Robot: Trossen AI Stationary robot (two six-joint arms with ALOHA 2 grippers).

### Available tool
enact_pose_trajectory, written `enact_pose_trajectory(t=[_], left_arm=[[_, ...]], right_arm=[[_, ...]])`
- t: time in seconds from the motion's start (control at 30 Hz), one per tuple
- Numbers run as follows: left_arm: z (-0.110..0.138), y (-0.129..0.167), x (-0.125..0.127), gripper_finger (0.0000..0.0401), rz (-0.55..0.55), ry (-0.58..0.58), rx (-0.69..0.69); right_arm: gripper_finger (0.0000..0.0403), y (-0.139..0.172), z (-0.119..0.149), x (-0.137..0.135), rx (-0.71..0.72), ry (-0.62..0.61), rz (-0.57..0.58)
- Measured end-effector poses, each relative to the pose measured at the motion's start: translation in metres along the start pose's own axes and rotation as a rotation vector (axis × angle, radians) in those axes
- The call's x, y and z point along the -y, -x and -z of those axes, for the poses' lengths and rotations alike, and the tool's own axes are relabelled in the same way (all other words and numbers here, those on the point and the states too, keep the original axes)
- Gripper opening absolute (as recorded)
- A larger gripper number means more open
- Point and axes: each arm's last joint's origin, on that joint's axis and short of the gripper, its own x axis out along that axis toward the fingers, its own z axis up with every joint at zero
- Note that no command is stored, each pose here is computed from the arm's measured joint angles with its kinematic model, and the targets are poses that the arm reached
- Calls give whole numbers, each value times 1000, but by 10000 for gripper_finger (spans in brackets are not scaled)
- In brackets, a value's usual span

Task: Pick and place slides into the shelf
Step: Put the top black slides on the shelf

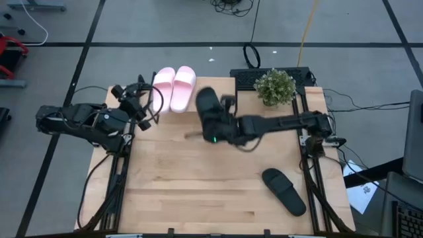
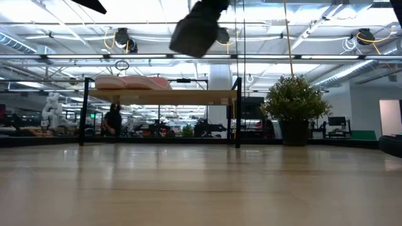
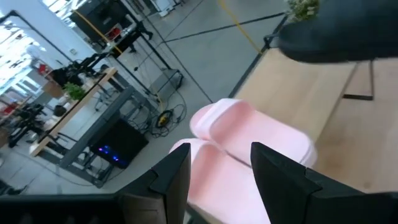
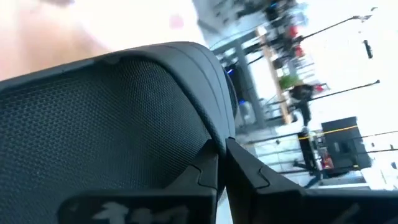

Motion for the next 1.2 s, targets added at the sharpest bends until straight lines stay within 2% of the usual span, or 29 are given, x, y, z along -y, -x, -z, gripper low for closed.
enact_pose_trajectory(t=[0.13,0.27,0.37,0.63,0.93,1.2], left_arm=[[4,4,-7,175,-30,10,2],[5,6,-10,175,-32,23,10],[6,7,-12,175,-33,29,13],[6,7,-11,175,-32,32,14],[5,7,-11,175,-27,57,15],[6,7,-11,175,-26,62,15]], right_arm=[[0,-24,-11,25,5,-31,157],[0,-39,-15,43,-6,-77,243],[0,-44,-15,48,2,-110,250],[0,-58,-15,33,-21,-112,248],[0,-83,-16,6,-58,6,245],[0,-99,-10,13,-96,-10,261]])
